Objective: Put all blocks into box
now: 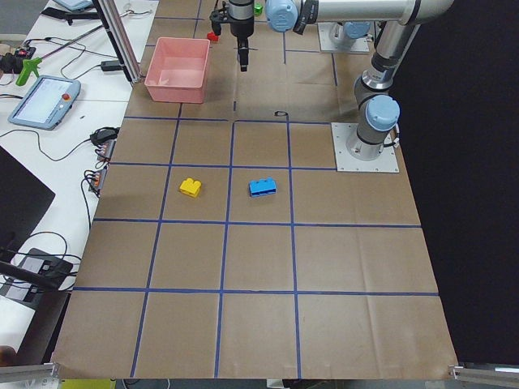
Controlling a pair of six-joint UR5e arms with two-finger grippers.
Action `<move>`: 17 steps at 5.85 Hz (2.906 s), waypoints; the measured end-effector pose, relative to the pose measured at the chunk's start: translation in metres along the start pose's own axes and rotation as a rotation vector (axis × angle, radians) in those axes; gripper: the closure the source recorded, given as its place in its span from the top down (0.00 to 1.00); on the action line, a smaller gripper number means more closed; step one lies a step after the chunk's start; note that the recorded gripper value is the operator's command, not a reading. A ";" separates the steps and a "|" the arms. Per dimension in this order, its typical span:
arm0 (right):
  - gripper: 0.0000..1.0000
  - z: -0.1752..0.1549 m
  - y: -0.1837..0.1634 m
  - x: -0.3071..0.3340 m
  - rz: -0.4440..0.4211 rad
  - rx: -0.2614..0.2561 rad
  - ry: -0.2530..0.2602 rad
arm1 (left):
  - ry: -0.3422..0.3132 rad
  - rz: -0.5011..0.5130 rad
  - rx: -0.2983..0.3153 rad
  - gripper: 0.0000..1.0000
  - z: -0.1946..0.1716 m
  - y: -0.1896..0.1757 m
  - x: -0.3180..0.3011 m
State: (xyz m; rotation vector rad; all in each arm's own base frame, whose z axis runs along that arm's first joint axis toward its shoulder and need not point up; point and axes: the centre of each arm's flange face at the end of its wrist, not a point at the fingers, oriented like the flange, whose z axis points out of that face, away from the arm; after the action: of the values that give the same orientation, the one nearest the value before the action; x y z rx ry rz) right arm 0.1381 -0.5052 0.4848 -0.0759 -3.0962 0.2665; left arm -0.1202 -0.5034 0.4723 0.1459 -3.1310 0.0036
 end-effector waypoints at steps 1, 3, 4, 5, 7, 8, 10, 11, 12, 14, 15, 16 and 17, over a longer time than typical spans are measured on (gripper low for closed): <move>1.00 0.000 0.000 0.000 0.000 0.000 0.000 | 0.000 0.000 0.000 0.99 0.000 0.000 0.000; 1.00 0.000 0.000 0.001 0.002 0.000 0.000 | 0.001 0.000 0.000 0.99 0.000 0.000 0.000; 1.00 0.000 -0.001 0.002 0.003 0.001 -0.001 | 0.001 0.000 0.001 0.99 0.001 0.000 0.000; 1.00 0.000 -0.001 0.002 0.004 0.001 0.000 | 0.002 0.000 0.002 0.99 0.001 0.000 0.000; 1.00 -0.001 -0.001 0.002 0.005 0.002 -0.001 | 0.001 0.000 0.006 0.99 -0.001 0.002 0.000; 1.00 0.001 0.000 0.002 0.003 -0.002 -0.001 | 0.001 0.000 0.005 0.99 -0.002 0.003 0.000; 1.00 0.004 0.002 0.003 0.000 -0.011 -0.001 | -0.001 -0.008 -0.004 0.99 -0.001 0.002 -0.007; 1.00 0.005 0.002 0.007 0.004 -0.013 0.002 | -0.001 -0.017 -0.006 0.99 0.000 -0.003 -0.025; 1.00 0.006 0.001 0.017 0.008 -0.015 0.006 | 0.000 -0.028 -0.009 0.99 0.001 -0.012 -0.064; 1.00 0.010 -0.014 0.090 -0.146 -0.021 0.025 | 0.011 -0.079 -0.039 0.99 0.016 -0.018 -0.190; 1.00 0.019 -0.018 0.160 -0.187 -0.040 0.034 | 0.025 -0.107 -0.058 0.99 0.027 -0.008 -0.252; 1.00 0.037 -0.010 0.230 -0.160 -0.072 0.030 | 0.036 -0.135 -0.072 0.98 0.037 0.006 -0.300; 1.00 0.067 0.000 0.271 -0.122 -0.078 0.032 | 0.034 -0.160 -0.083 0.97 0.044 0.015 -0.323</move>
State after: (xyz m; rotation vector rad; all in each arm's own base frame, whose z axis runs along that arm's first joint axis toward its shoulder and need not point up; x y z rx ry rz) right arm -0.1344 -0.5028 0.4262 0.1046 -3.0633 0.1392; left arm 0.1996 -0.4590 0.4258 0.3903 -3.0689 -0.1236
